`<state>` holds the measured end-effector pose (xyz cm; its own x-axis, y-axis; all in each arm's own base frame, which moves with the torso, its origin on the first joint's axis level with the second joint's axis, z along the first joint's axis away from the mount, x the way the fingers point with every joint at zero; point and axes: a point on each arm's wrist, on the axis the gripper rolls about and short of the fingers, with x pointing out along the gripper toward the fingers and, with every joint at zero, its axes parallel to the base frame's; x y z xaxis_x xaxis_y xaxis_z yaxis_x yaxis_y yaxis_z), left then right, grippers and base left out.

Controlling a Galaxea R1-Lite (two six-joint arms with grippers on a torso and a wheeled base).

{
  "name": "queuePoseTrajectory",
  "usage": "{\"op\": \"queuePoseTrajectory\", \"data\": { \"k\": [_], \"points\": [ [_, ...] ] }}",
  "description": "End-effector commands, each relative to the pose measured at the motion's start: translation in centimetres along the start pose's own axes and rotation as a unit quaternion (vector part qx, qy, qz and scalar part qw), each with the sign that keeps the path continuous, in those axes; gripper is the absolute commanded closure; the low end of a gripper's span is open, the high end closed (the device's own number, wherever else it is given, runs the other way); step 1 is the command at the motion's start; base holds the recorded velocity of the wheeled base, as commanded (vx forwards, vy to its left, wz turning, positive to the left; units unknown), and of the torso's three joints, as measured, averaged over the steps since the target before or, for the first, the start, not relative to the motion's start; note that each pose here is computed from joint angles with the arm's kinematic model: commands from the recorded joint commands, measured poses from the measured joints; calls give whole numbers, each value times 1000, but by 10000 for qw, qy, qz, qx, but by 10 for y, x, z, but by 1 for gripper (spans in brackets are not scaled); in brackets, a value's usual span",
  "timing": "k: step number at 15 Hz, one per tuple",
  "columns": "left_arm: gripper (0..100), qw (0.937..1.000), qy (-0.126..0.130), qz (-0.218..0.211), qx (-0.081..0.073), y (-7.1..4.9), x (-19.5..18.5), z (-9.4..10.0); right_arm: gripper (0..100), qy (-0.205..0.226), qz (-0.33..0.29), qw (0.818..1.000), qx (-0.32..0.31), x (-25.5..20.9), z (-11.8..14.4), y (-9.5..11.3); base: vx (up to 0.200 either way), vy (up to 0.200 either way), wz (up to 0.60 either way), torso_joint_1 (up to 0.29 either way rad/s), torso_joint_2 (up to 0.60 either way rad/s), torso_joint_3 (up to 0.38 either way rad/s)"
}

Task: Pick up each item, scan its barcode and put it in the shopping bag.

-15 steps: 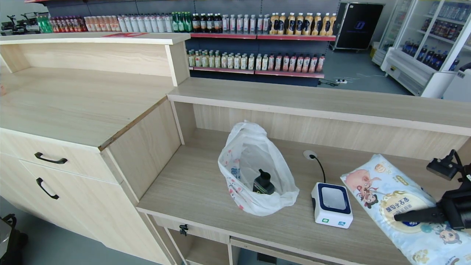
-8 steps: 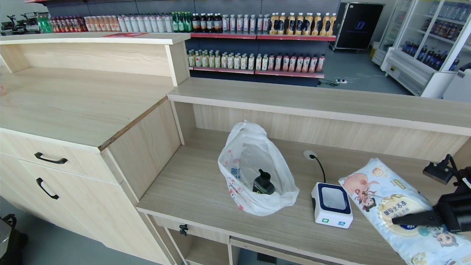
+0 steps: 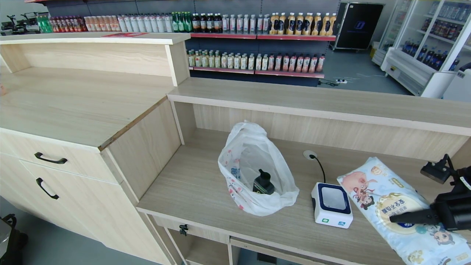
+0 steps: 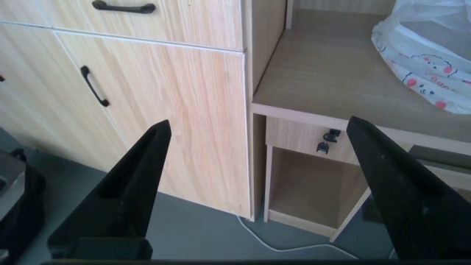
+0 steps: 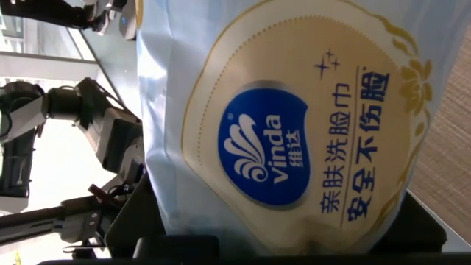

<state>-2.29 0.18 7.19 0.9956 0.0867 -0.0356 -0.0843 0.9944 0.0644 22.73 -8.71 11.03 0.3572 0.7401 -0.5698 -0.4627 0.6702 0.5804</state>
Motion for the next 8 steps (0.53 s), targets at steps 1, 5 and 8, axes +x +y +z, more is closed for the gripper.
{"op": "queuePoseTrajectory", "data": {
  "k": [1, 5, 8],
  "points": [
    [0, 10000, -2, 3, -1, 0, 0, 0, 100, 8, 22, 10000, 15, 1, 0, -1, 0, 0, 0, 0, 0, 0],
    [0, 10000, -2, 3, -1, 0, 0, 0, 100, -49, 58, 9997, -245, 11, 6, -9, 0, 0, 0, 0, 0, 0],
    [0, 10000, -2, 3, -1, 0, 0, 0, 100, -20, 258, 9989, -380, 20, 11, -5, 0, 0, 0, 0, 0, 0]
  ]
}}
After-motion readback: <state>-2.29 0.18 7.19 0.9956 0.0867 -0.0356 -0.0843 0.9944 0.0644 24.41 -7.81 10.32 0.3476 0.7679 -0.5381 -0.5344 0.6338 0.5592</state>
